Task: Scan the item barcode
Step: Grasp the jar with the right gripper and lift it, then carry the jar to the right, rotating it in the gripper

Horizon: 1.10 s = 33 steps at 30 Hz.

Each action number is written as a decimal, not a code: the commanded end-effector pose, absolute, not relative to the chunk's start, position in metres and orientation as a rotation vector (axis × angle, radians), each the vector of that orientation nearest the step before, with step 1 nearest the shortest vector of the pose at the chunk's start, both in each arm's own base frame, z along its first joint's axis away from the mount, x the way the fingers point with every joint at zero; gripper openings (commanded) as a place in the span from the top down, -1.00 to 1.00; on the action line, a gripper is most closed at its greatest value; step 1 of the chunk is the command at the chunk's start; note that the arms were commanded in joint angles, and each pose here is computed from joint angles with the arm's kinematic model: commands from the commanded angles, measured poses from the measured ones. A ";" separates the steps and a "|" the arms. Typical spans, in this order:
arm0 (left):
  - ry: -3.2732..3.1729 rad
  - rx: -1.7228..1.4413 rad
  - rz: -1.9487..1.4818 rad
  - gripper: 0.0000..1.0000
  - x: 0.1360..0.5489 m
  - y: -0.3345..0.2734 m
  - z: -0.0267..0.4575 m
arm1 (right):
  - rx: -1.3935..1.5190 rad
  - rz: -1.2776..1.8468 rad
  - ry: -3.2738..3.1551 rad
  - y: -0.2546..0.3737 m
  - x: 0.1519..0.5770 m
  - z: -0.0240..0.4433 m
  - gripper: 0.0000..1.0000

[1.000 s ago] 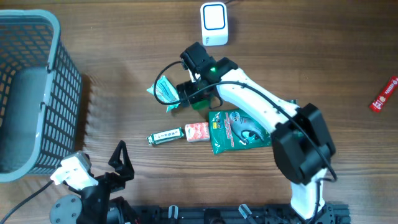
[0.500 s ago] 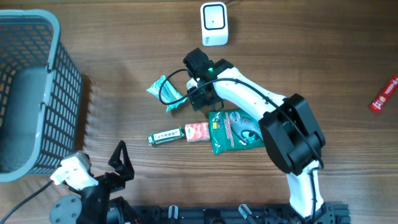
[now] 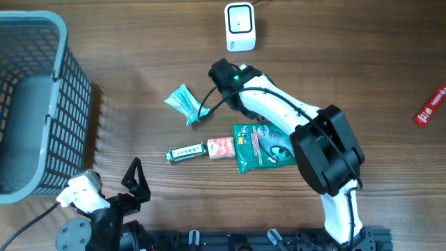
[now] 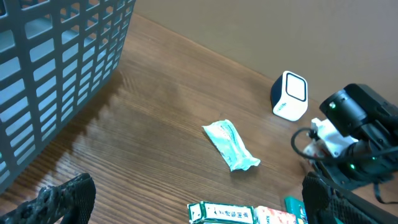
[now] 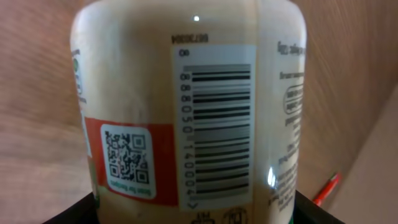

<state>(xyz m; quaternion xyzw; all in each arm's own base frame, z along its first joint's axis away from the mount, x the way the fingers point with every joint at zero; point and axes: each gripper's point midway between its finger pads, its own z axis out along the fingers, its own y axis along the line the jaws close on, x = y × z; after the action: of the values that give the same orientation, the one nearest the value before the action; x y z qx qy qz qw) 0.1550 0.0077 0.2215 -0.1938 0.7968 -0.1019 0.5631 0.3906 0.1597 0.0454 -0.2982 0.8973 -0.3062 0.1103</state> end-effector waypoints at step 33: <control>1.876 -0.458 -0.250 -1.00 0.155 0.007 0.221 | -1.823 -1.357 2.442 0.045 0.380 0.097 -0.32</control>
<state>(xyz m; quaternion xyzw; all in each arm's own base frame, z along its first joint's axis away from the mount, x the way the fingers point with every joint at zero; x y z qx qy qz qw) 0.1550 0.0077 0.2215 -0.1936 0.7969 -0.1018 0.5631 0.3775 0.0665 0.0941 -0.5272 0.7556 -0.3840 -0.0610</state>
